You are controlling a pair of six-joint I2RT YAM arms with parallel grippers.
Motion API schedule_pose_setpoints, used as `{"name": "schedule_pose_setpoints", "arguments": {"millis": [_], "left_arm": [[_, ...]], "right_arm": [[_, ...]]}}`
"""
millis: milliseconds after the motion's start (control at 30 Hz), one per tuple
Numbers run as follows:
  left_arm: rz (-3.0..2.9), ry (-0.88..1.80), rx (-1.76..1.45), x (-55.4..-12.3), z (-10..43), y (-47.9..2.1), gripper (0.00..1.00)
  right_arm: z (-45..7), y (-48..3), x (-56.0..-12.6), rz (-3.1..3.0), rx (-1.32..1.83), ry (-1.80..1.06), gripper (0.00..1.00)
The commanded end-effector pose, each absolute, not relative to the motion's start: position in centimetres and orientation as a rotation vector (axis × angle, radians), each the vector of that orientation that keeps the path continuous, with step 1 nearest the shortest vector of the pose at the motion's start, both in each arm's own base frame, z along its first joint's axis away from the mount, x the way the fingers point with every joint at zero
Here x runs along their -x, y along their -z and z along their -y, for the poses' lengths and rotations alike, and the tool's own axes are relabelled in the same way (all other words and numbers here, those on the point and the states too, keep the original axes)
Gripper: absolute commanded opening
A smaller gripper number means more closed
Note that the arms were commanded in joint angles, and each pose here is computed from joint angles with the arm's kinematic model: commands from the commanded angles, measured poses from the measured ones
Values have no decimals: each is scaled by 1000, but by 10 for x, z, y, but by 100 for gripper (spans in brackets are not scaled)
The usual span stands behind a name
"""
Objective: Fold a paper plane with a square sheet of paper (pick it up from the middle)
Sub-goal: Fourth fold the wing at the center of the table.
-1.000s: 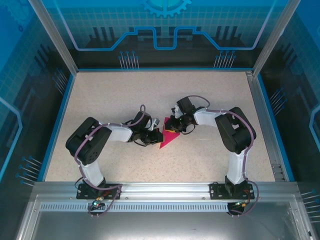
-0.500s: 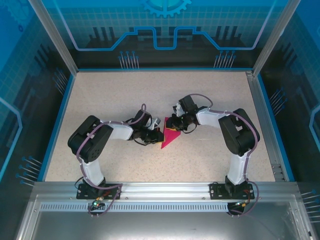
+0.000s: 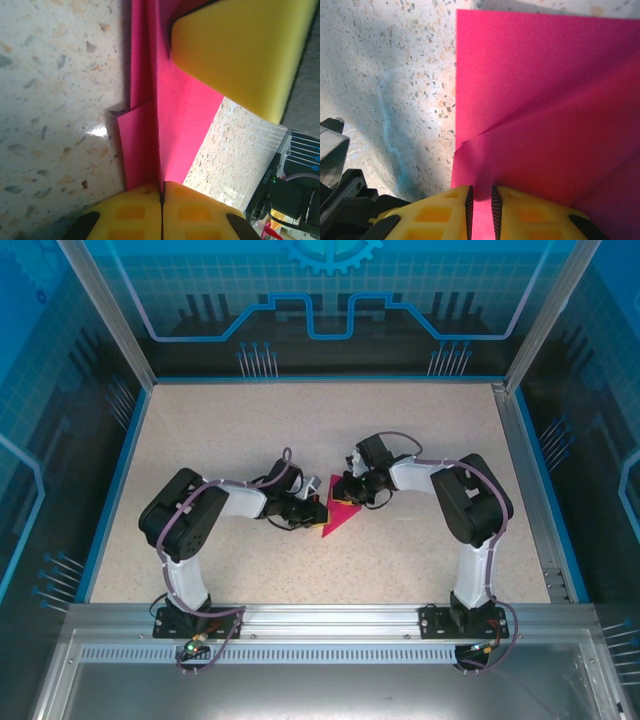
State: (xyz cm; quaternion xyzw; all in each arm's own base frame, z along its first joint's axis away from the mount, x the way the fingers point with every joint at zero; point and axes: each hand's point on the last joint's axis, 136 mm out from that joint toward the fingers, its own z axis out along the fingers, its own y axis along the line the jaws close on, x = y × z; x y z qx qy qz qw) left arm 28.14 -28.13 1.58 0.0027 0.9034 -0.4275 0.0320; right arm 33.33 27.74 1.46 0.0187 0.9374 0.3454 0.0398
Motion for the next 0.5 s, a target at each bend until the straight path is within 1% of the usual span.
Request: {"name": "schedule_pose_setpoints", "arguments": {"millis": [0, 67, 133, 167, 267, 333, 467], "left_arm": [[-2811, 1338, 4, -281, 280, -12, 9], [-2819, 1335, 6, -279, 280, -13, 11], [-2822, 1325, 11, -278, 278, -13, 16], [-2823, 1322, 10, -277, 277, -14, 18], [-2822, 1329, 3, -273, 276, -16, 19], [-2825, 1335, -1, -271, 276, -17, 17], [-2829, 1329, 4, -268, 274, -16, 10]], "right_arm": [[-270, 1, -331, -2924, -80, -999, 21], [-266, 4, -329, -2937, -92, -969, 20], [-263, 6, -329, -2941, -101, -943, 20], [-262, 7, -329, -2946, -109, -931, 20], [-260, 8, -328, -2947, -120, -924, 20], [-262, 7, -328, -2944, -118, -931, 20], [-260, 10, -328, -2949, -131, -917, 20]]}}
